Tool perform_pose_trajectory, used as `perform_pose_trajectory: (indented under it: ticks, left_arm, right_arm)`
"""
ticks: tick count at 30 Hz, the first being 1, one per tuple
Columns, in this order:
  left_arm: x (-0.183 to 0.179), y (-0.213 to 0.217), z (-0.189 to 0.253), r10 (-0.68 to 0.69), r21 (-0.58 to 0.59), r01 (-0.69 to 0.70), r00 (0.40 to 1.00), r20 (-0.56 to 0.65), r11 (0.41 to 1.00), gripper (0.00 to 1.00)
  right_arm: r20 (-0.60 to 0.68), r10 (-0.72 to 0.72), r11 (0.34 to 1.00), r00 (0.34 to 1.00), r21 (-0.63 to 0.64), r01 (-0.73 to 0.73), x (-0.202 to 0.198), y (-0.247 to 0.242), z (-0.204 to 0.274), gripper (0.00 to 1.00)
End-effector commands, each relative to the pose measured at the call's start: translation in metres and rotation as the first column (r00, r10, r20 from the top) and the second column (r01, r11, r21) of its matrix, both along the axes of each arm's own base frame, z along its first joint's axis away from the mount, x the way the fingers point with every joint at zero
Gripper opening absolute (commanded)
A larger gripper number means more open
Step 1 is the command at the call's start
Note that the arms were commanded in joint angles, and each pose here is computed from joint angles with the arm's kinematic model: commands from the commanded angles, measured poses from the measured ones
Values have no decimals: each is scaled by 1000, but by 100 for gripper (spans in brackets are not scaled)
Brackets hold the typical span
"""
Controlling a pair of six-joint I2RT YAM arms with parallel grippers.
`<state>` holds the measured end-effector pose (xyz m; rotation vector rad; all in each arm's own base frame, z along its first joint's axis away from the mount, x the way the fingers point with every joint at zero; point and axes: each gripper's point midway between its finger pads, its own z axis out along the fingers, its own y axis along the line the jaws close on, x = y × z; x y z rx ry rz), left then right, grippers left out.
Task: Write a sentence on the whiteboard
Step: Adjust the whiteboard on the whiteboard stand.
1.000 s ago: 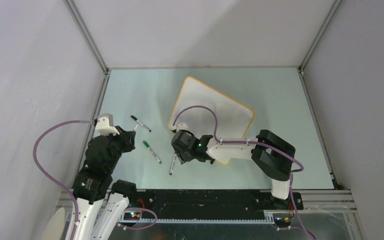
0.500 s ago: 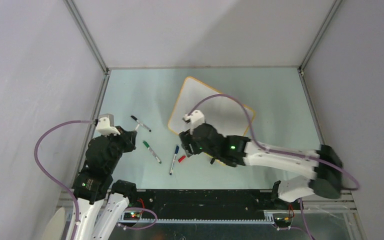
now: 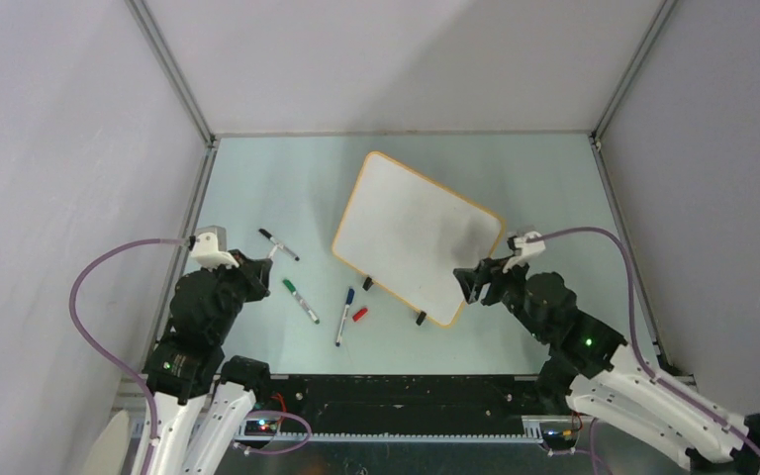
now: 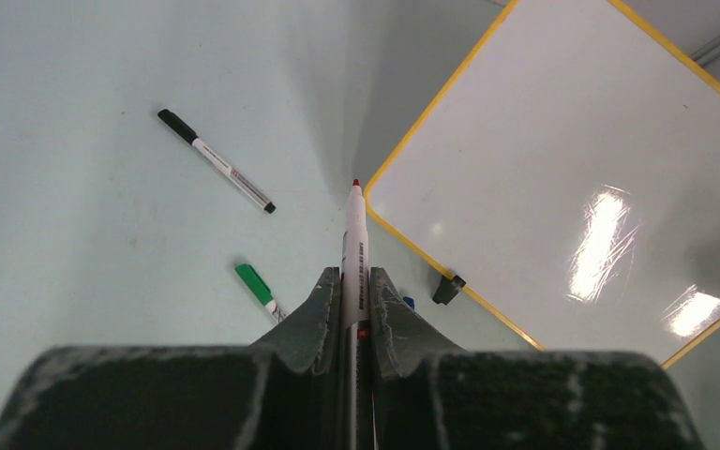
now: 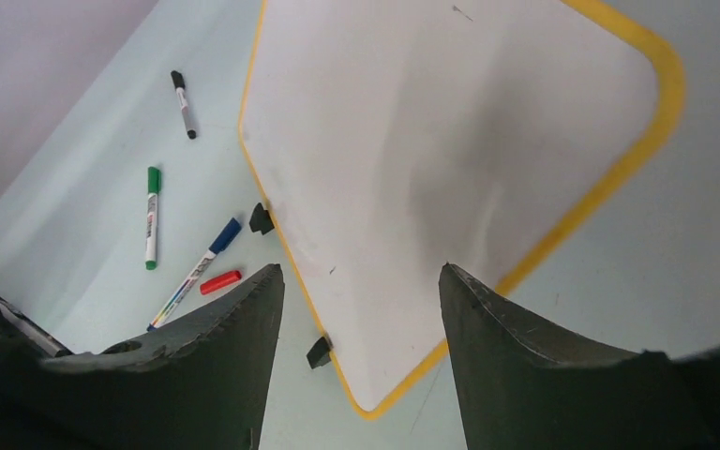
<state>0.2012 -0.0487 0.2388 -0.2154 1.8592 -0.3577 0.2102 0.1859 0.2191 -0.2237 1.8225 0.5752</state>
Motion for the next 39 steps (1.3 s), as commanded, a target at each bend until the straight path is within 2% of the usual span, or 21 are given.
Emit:
perform_pose_trajectory:
  ticks: [1,3,15,17,20,28,31,39]
  left_arm:
    - [4,-2,2,-20,13,19,999,27,1000,0]
    - [5,-4,1,-29,11,29,999,22,1000,0]
    - [5,-7,0,-47,11,46,999,15,999,0]
    - [5,-8,0,-51,11,50,999,16,999,0]
    - [5,-9,0,-54,11,54,998,15,998,0]
    - [4,-8,2,-52,12,52,998,27,999,0]
    - [4,-9,0,-58,12,58,998,20,998,0]
    - [3,-9,1,-61,13,61,998,28,998,0]
  right_arm:
    - [55,10,996,998,89,-15,-4,-9,-1,69]
    - [50,-30,994,998,105,25,1,-18,-10,71]
    - [0,-67,983,998,172,66,11,-31,-38,71]
    - [8,-41,980,999,195,39,12,-27,-39,72]
    - [35,104,967,994,231,-109,7,-6,-41,75]
    - [6,151,943,989,298,-146,19,-8,-49,81]
    - [-17,158,934,987,328,-144,21,-9,-54,78]
    - [33,195,910,980,367,-193,23,-3,-52,67]
